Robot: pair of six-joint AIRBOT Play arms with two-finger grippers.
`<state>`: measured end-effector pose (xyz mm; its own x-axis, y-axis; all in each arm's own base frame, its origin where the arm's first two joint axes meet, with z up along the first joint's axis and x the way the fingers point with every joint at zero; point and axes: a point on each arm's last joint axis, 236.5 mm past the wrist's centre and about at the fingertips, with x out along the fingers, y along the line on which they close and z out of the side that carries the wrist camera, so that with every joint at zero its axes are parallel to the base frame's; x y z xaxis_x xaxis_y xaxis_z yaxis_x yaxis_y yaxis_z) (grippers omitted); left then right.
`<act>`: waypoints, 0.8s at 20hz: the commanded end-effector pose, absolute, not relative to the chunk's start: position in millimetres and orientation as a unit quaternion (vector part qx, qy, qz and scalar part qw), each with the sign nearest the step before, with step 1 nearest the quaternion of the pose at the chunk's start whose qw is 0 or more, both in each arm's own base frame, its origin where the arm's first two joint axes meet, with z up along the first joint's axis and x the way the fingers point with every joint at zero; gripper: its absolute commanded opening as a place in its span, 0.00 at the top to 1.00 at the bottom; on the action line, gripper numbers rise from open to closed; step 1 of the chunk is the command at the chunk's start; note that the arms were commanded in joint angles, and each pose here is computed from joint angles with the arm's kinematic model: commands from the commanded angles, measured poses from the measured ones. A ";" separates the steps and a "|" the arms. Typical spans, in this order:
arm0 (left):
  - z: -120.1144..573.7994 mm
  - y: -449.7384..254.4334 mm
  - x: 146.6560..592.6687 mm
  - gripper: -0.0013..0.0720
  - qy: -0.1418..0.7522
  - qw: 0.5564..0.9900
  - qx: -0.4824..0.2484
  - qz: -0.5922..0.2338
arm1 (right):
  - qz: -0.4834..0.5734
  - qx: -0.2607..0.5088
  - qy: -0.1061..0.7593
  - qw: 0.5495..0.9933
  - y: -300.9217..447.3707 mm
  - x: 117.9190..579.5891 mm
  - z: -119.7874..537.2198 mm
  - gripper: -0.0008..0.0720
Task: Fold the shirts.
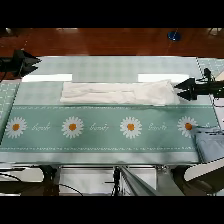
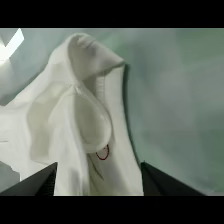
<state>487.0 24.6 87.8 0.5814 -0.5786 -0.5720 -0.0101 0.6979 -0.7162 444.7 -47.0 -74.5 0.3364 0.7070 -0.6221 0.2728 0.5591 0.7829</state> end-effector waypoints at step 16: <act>87.0 -57.0 472.6 0.30 0.468 0.786 -0.315 -0.252 | 0.241 0.299 0.498 0.778 21.0 478.1 48.1 0.96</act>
